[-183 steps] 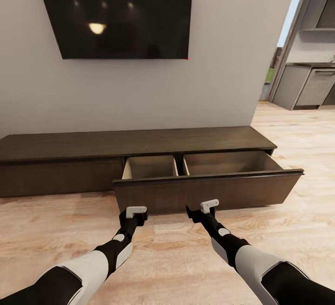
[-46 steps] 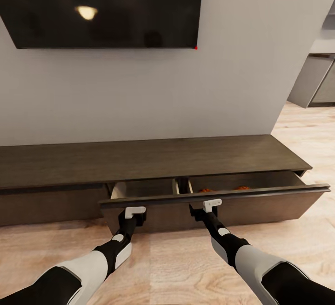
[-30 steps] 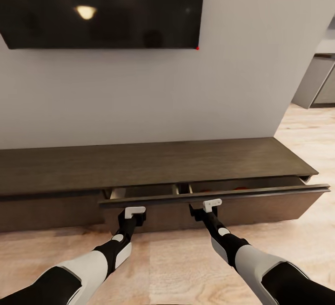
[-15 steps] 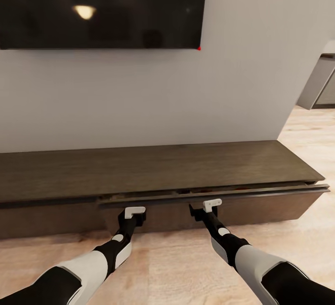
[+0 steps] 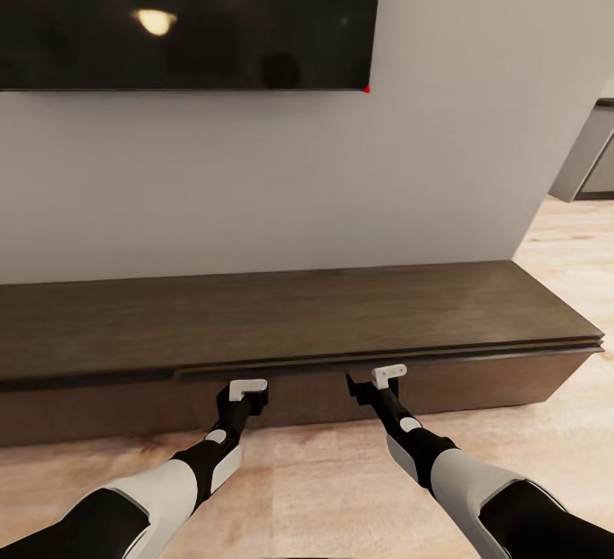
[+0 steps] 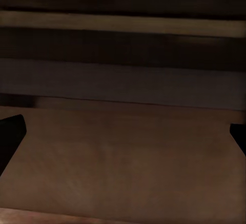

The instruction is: Place each of the two pumpkins and all three candles from the living room inside a cabinet in the living room (use any cabinet), then make sure every cabinet is closed, and position the cauldron so it is next to a table in the living room.

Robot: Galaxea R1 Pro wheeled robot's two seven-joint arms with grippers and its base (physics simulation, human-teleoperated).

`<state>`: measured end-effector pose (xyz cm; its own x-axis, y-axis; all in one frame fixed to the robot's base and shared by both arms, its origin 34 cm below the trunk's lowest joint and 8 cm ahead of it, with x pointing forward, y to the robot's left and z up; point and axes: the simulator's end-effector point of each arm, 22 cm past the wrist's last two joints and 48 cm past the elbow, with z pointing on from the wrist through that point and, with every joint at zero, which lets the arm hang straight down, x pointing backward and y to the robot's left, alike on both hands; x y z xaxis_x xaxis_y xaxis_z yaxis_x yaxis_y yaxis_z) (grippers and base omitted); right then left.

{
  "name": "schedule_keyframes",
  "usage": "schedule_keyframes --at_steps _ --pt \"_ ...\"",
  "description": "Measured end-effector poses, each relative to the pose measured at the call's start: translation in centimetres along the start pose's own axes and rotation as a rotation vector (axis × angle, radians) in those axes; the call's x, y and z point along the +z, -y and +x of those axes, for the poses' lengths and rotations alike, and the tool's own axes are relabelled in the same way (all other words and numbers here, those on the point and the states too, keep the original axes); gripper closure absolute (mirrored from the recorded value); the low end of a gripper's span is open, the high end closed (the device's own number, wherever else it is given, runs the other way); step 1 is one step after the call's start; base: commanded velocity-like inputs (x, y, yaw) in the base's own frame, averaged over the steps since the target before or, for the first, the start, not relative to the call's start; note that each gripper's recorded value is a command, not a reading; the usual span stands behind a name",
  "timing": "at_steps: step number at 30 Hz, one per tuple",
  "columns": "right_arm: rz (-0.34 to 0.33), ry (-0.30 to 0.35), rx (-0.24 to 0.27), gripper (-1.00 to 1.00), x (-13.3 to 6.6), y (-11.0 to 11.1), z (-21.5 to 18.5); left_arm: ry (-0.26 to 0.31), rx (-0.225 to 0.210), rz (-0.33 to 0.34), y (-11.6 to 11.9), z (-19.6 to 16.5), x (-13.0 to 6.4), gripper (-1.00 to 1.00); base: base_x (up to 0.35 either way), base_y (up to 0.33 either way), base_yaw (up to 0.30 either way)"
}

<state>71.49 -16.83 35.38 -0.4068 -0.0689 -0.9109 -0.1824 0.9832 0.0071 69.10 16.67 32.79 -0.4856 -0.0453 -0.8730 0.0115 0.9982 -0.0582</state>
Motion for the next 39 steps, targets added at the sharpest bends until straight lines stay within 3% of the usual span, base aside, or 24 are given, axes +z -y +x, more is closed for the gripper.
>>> schedule_keyframes --at_steps 5,17,19,33,39 --pt "0.003 -0.002 0.011 -1.00 -0.1 0.1 0.2 -0.006 -0.019 -0.008 -0.2 0.4 -0.2 -1.00 0.124 0.000 0.000" --pt "-0.003 -0.011 0.002 -1.00 -0.3 -0.1 0.8 -0.017 0.003 0.004 0.1 1.1 -0.4 -1.00 0.006 0.000 0.000" --pt "0.001 -0.002 0.002 -1.00 0.0 0.0 0.1 -0.010 -0.011 -0.006 -0.2 0.4 0.0 -1.00 -0.204 0.000 0.000" --pt "0.000 -0.001 0.001 -1.00 0.0 0.0 0.1 -0.008 0.002 0.002 0.0 0.2 0.0 -1.00 -0.295 0.000 0.000" --pt "0.000 0.000 0.000 -1.00 0.0 0.0 0.0 -0.009 0.001 0.001 0.1 0.2 0.0 -1.00 -0.070 0.000 0.000"
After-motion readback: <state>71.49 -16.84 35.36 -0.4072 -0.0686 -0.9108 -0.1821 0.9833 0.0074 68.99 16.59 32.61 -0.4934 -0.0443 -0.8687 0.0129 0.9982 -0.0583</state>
